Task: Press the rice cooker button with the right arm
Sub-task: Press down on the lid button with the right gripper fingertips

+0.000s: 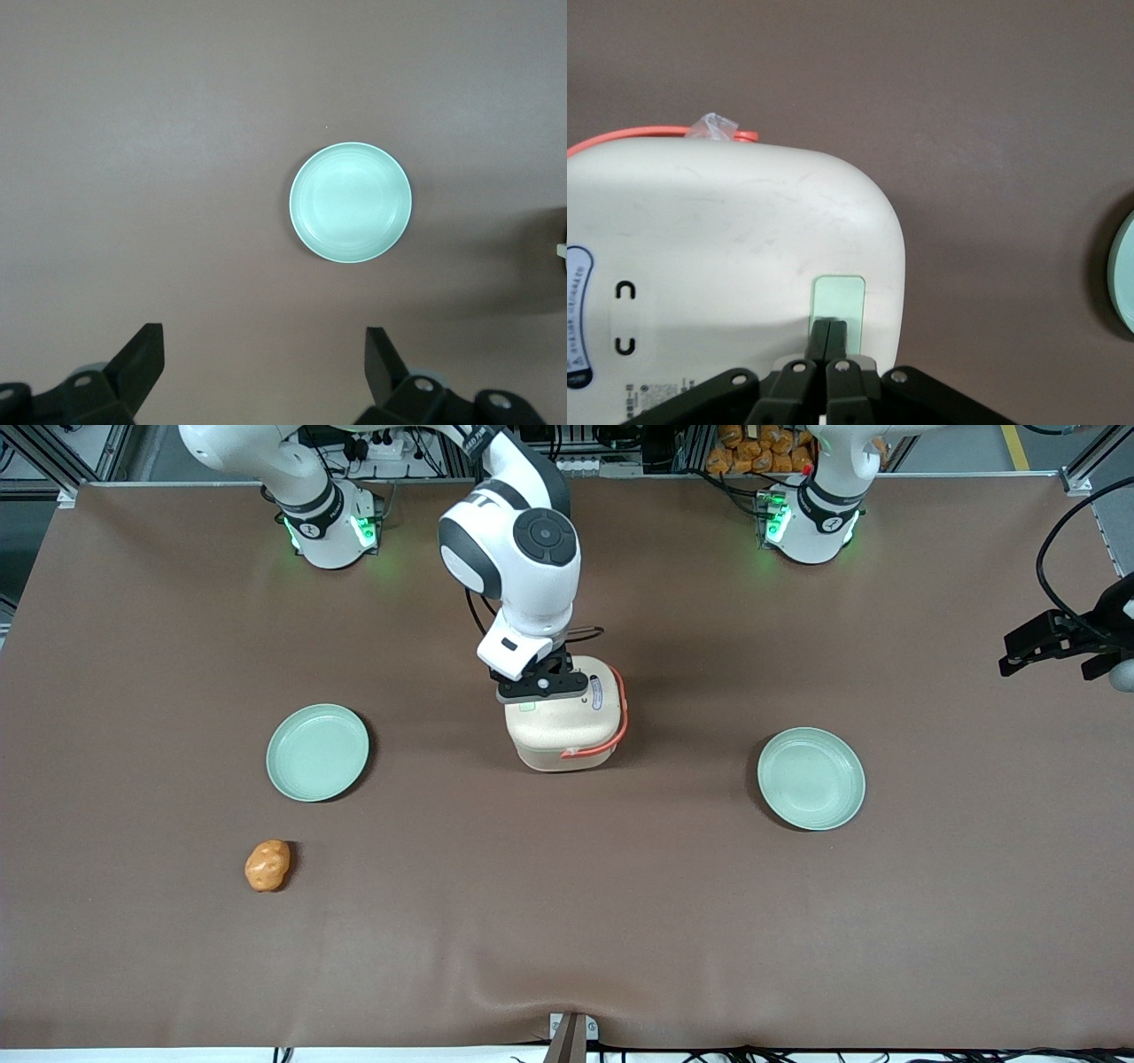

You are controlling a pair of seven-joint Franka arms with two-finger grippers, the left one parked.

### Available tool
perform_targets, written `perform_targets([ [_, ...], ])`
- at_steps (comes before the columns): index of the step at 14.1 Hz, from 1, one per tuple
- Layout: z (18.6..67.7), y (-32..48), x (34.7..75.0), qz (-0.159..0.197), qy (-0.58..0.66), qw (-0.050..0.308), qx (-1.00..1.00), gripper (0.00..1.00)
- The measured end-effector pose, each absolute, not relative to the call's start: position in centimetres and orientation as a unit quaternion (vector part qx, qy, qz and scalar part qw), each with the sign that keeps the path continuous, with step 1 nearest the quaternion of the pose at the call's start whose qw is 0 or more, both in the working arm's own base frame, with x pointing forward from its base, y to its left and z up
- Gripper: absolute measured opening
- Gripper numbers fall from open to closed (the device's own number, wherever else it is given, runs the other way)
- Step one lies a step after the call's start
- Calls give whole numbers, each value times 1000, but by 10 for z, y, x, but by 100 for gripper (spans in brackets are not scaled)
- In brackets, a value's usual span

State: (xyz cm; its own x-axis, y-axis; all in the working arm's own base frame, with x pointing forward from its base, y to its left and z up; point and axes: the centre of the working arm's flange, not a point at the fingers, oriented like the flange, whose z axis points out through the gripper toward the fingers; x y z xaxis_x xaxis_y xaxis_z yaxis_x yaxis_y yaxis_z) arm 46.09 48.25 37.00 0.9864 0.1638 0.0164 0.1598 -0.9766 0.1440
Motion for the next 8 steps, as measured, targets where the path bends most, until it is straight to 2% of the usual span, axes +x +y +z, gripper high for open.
perform_targets([
  [8, 361, 485, 461, 15, 77, 72, 994, 1],
])
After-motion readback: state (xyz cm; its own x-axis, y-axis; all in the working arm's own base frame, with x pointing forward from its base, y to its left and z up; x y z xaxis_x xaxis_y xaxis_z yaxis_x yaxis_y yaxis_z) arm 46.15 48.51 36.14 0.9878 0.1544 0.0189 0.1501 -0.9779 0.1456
